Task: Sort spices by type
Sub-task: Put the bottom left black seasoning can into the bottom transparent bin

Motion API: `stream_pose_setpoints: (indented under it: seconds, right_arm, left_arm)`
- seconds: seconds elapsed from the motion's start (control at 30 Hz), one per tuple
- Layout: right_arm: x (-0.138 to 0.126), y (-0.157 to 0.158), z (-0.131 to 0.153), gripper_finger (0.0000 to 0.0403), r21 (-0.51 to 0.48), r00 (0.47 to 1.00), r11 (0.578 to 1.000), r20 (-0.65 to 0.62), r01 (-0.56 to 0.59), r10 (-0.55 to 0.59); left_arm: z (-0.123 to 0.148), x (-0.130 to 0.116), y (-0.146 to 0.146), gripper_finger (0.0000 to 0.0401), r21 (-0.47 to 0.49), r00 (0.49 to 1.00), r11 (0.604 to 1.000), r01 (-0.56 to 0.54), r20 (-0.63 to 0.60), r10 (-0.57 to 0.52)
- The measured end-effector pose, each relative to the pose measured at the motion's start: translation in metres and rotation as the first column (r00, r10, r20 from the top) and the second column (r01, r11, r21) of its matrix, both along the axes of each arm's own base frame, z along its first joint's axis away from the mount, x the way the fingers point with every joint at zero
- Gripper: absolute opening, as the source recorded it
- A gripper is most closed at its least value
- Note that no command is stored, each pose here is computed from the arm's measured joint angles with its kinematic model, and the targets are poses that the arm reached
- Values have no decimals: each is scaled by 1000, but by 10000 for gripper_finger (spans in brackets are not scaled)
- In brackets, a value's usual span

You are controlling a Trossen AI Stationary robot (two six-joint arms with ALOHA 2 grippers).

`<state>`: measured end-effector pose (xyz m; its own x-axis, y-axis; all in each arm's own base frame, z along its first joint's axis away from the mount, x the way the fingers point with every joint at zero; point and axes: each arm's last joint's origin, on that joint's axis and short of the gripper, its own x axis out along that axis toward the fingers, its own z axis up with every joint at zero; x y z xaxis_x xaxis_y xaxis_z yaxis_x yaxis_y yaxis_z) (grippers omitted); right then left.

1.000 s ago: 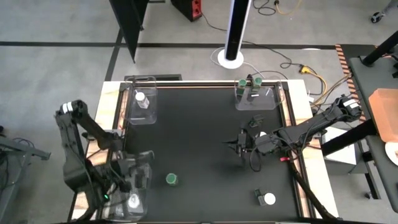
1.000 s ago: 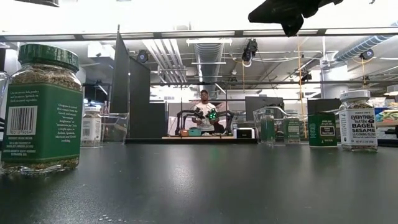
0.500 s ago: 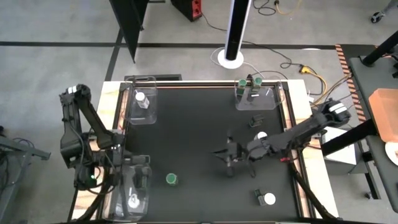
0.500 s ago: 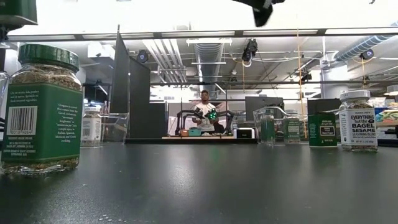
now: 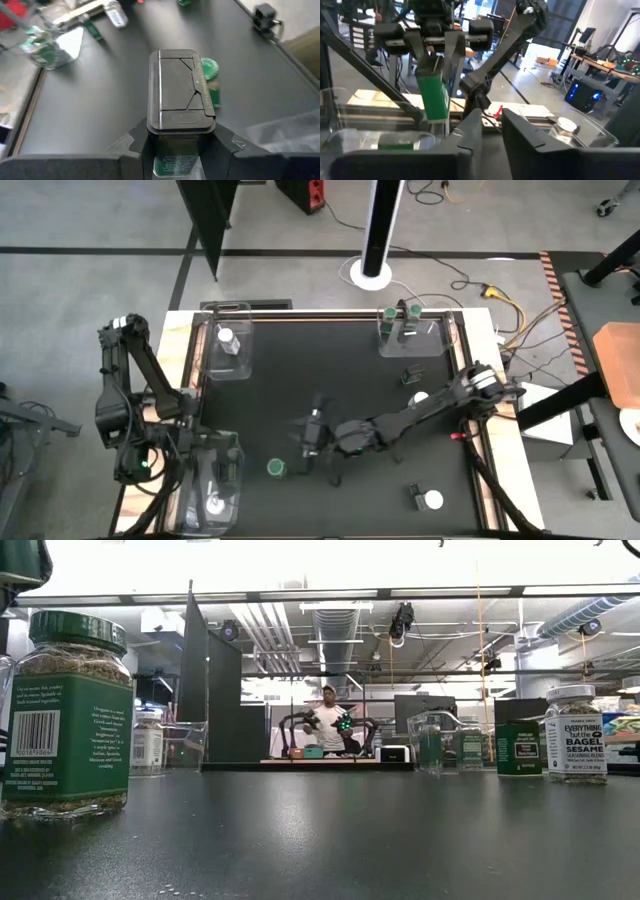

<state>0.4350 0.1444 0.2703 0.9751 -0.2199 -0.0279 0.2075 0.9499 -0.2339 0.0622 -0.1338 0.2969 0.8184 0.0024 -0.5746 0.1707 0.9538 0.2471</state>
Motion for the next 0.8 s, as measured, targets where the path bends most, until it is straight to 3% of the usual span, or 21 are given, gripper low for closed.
stream_pose_setpoints:
  seconds: [0.2, 0.43, 0.6, 0.73, 0.8]
  right_arm:
    - [31, 12, -4, 110, 23, 1000, 1000, 7, -1, 1]
    - [47, 21, -6, 175, 20, 1000, 1000, -22, -14, 15]
    - [49, 23, -5, 197, 58, 999, 998, -31, -23, 25]
    - [51, 26, -8, 203, 106, 988, 983, -21, -152, 155]
    - [51, 27, -10, 203, 102, 986, 981, -25, -164, 167]
  left_arm:
    - [-4, -3, -8, 98, -68, 997, 998, 7, -73, -12]
    - [-10, -5, -30, 99, -191, 964, 979, 75, -236, -120]
    - [2, -10, -42, 98, -217, 958, 969, 120, -230, -171]
    - [14, -12, -51, 98, -197, 960, 966, 165, -191, -203]
    - [14, -11, -55, 98, -155, 967, 973, 174, -162, -199]
